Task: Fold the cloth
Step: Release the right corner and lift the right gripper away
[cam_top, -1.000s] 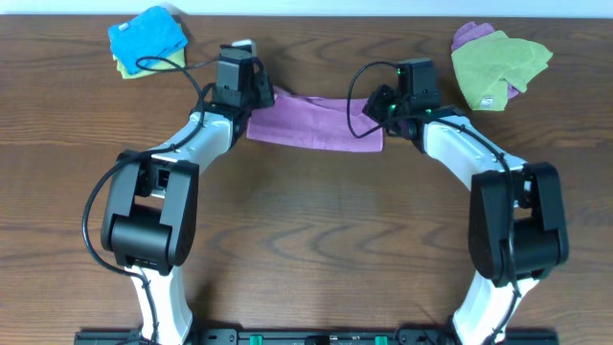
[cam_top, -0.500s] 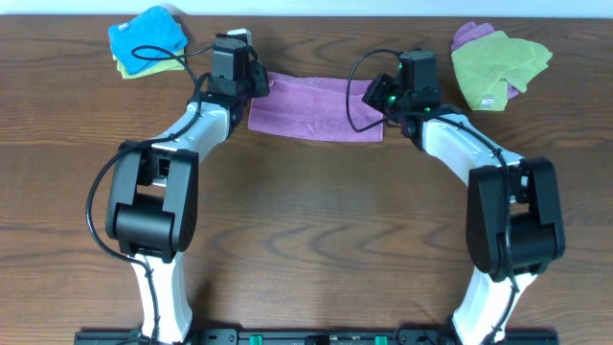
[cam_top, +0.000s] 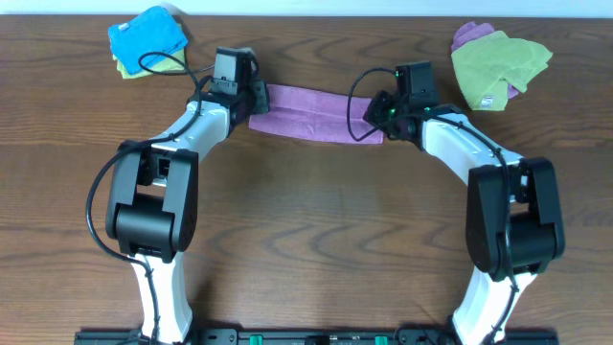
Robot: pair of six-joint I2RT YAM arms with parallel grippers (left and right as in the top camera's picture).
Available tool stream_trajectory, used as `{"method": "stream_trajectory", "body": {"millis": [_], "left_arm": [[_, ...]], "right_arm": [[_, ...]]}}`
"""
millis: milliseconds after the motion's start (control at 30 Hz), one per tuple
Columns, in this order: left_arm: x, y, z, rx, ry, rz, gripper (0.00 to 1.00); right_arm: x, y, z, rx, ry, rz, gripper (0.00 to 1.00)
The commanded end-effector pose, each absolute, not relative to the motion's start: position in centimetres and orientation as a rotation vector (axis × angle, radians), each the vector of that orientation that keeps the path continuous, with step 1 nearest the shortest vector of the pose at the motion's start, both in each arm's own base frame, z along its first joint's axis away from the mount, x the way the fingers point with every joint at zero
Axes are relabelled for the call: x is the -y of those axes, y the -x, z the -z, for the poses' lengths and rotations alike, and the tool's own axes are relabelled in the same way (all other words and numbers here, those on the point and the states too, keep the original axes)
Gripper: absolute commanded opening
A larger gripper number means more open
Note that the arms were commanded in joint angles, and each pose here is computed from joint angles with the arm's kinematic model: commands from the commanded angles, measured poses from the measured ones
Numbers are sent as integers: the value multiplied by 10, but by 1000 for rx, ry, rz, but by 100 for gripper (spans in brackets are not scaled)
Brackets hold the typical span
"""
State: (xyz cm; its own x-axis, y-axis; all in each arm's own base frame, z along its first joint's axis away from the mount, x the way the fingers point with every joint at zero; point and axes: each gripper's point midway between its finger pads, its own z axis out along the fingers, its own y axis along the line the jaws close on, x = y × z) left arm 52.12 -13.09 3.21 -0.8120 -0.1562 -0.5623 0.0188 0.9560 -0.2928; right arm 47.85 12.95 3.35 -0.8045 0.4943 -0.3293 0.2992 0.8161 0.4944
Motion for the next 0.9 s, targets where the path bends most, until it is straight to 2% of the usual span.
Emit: {"method": "stream_trajectory", "body": {"millis": [0, 300, 367, 400, 467, 533, 567, 600, 733, 833, 867], "left_arm": [[129, -522, -30, -2509, 84, 372, 6], [125, -513, -23, -2552, 66, 336, 6], [121, -515, -23, -2547, 77, 302, 7], [121, -515, -23, -2546, 77, 300, 10], [120, -518, -26, -2534, 79, 299, 26], [113, -524, -36, -2506, 97, 248, 34], [110, -528, -45, -2483, 96, 223, 43], [110, -532, -57, -2461, 66, 216, 45], [112, -538, -98, -2396, 34, 221, 46], [115, -537, -132, -2342, 23, 251, 46], [120, -535, -145, -2320, 8, 282, 38]], "right_arm": [[-124, -481, -29, -2557, -592, -575, 2], [-122, -473, -24, -2597, -608, -557, 2], [-122, -473, -24, -2597, -608, -557, 30], [-122, -473, -24, -2597, -608, -557, 38], [-122, -473, -24, -2595, -599, -556, 39], [-121, -475, -29, -2591, -558, -570, 53], [-118, -476, -34, -2584, -539, -570, 60], [-116, -478, -40, -2573, -530, -568, 66], [-104, -484, -71, -2525, -538, -568, 72], [-96, -486, -101, -2484, -511, -564, 72], [-93, -485, -115, -2470, -480, -554, 68]]}}
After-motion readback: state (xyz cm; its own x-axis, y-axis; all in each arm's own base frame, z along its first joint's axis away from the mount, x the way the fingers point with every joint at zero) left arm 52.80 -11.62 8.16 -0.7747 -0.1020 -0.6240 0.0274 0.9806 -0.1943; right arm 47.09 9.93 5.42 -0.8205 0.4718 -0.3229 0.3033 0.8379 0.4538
